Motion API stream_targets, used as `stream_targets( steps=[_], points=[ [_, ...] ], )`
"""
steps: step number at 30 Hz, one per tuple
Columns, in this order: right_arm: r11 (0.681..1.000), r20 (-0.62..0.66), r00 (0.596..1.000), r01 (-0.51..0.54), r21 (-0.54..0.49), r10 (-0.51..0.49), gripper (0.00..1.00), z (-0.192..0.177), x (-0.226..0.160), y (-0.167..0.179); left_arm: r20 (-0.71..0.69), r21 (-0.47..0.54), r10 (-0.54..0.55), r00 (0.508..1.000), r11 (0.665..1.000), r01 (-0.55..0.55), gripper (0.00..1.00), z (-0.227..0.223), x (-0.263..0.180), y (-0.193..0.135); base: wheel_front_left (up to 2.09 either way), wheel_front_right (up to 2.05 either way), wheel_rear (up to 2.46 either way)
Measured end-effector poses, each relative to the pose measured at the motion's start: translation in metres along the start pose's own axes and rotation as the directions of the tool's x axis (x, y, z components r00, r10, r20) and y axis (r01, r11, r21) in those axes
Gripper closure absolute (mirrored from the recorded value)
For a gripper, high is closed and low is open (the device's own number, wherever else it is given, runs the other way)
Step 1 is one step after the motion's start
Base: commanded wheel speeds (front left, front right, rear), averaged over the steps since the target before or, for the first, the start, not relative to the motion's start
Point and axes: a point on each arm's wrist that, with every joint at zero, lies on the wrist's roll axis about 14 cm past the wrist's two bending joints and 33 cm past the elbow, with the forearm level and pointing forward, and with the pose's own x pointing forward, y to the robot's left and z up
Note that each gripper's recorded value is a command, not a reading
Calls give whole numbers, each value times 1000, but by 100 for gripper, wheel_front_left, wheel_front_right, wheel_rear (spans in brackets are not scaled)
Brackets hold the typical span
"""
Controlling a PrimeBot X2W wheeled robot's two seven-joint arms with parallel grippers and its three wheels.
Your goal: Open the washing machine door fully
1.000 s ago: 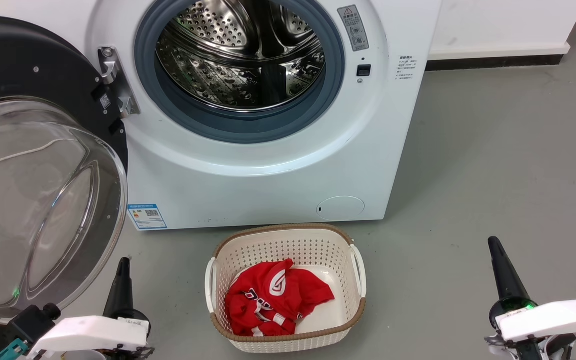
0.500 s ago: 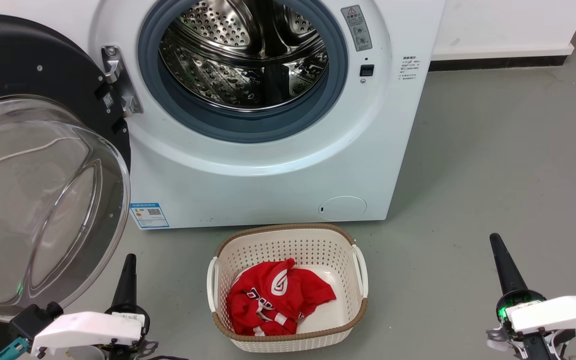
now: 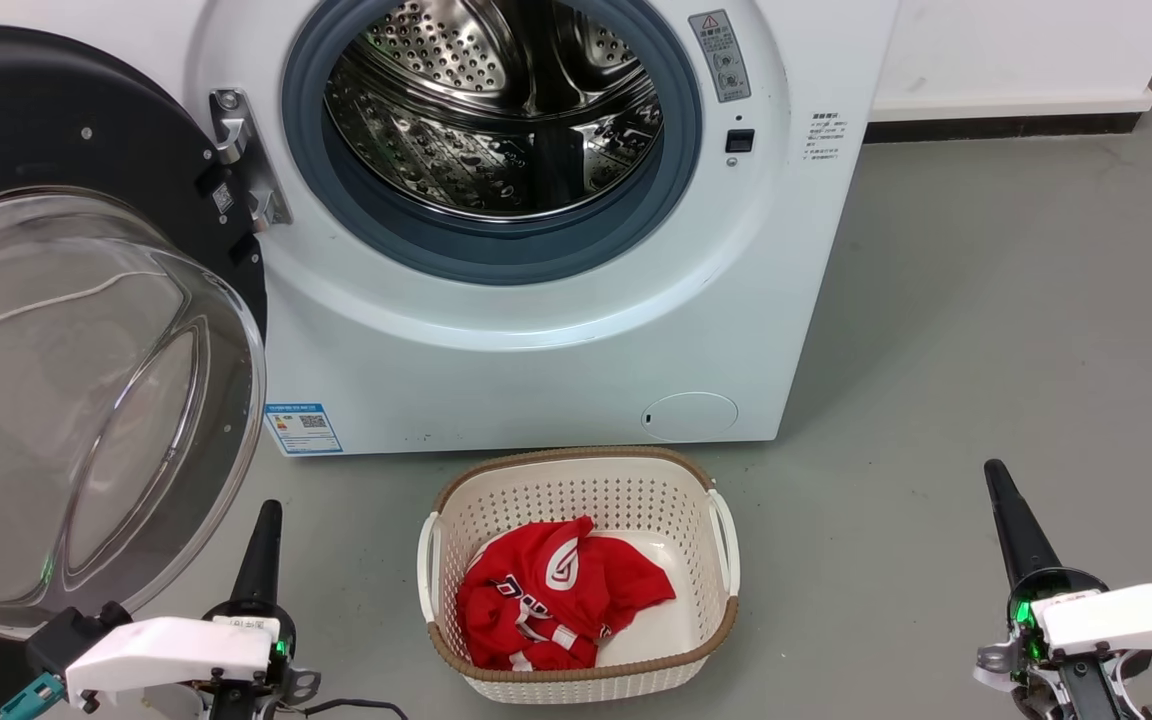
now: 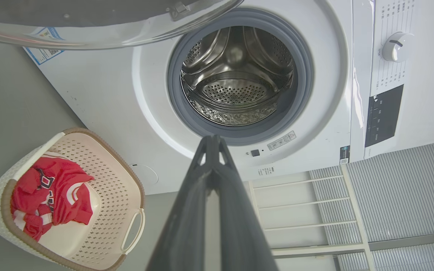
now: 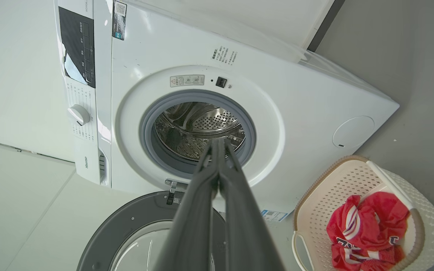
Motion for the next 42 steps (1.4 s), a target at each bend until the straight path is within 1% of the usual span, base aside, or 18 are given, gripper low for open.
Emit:
stream_targets(
  steps=[7,19,42],
  points=[
    [998,0,1000,5,62,-5,100,0,2,-2,-3,-65,-8,1000,998,8,100,0,2,-2,0,0,0],
    [986,-3,1000,3,168,-3,100,1,6,-1,-13,-173,-22,1000,985,19,100,-1,4,-4,0,0,0],
    [944,-5,1000,4,331,-2,100,1,12,-2,-15,-337,-51,999,941,43,100,0,6,-9,0,0,0]
  ],
)
